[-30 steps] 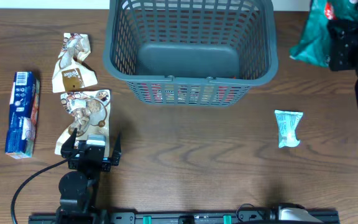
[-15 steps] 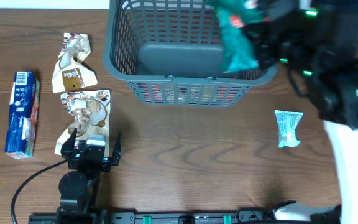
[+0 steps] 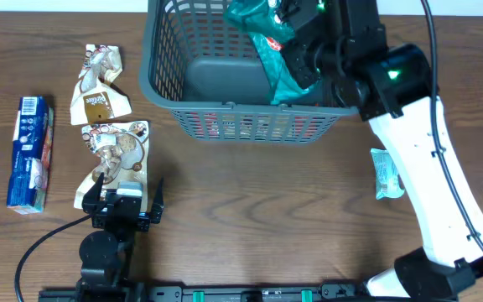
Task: Pack container
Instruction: 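Carry the Nescafé pouch left over the grey basket and lower it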
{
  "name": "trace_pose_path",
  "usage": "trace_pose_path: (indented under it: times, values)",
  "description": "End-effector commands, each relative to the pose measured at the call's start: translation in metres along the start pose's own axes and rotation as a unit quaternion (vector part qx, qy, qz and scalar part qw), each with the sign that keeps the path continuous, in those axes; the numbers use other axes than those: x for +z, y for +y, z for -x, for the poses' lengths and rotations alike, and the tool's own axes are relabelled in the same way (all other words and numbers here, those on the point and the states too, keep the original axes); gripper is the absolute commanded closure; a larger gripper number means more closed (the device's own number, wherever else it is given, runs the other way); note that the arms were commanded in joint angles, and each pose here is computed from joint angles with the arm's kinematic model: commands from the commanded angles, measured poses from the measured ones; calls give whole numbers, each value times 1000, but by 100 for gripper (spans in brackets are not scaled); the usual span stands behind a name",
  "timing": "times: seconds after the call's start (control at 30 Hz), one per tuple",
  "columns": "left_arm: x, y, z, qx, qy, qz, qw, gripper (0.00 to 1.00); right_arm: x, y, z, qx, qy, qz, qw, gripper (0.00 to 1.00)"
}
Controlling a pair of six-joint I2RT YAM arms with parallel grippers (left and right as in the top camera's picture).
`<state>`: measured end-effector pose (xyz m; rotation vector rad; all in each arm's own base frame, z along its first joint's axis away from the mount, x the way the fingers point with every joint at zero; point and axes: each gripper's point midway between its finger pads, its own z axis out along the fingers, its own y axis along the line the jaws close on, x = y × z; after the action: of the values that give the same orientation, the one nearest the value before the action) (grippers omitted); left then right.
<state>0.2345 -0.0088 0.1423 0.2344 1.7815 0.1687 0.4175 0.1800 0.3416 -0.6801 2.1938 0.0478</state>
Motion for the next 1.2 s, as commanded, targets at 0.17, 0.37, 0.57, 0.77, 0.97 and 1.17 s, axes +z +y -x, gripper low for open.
trace_pose_path:
  times: [0.17,0.37,0.57,0.77,0.97,1.17]
  values:
    - [3,-4,-11,9,11,-6,1000,1,-8,-48,7,101,-22,-76,992,99]
    - [3,-4,-11,9,11,-6,1000,1,11,-60,-13,125,16,-82,989,99]
    - [3,-4,-11,9,11,-6,1000,1,30,-57,-31,122,59,-76,988,99]
    - [3,-4,-11,9,11,-6,1000,1,38,-56,-33,127,63,-74,987,99]
    - [3,-4,-11,9,11,-6,1000,2,45,-54,-36,128,71,-67,987,99]
    - [3,-4,-11,9,11,-6,1000,1,45,-50,-35,130,68,-52,988,1]
